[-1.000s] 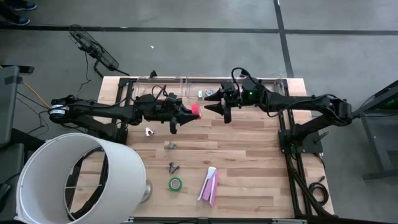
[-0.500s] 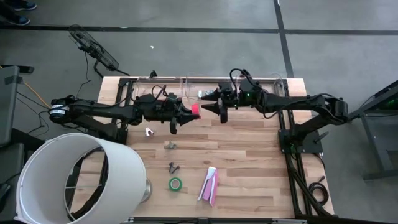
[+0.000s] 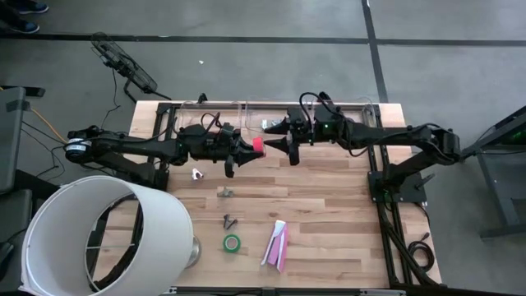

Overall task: Pick and place Stapler, Stapler remover, tape
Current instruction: Put the red tape into the right transparent bin

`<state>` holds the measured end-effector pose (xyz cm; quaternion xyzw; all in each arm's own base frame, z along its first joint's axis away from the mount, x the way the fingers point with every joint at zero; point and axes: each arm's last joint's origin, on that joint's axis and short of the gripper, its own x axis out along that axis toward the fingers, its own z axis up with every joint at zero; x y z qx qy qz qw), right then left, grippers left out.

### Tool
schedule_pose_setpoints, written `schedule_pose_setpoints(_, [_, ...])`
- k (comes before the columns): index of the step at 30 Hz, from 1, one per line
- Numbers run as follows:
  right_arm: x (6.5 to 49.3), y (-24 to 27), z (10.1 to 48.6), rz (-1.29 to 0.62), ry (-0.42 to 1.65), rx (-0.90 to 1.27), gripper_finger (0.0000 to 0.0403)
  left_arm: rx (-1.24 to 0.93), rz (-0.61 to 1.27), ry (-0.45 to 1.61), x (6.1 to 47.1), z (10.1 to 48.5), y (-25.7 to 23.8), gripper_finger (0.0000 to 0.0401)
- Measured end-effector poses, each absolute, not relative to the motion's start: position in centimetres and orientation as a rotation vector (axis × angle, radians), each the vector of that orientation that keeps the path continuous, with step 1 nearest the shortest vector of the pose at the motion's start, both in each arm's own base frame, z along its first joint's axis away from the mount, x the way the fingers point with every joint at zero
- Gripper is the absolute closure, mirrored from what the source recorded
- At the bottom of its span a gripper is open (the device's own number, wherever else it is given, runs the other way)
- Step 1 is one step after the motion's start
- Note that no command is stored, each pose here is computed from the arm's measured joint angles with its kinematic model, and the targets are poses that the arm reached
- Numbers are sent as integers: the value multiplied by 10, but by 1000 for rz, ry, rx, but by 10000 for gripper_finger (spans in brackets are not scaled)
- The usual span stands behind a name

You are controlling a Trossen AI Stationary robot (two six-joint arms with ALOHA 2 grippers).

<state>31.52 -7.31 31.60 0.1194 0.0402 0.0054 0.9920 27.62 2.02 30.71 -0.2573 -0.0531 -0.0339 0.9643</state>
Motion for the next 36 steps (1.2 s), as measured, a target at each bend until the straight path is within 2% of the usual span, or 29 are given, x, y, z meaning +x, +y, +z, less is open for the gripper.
schedule_pose_setpoints(13, [328, -72, 298, 17, 137, 269, 206, -518, -79, -92, 276, 306, 20, 355])
schedule_pose_setpoints(24, [332, -71, 298, 32, 97, 276, 211, -516, -93, -84, 276, 306, 19, 355])
schedule_pose_setpoints(28, [332, -71, 298, 34, 96, 266, 239, -514, -105, -78, 276, 305, 19, 355])
schedule_pose_setpoints(36, [333, -71, 300, 56, 76, 230, 328, -515, -102, -79, 276, 305, 19, 355])
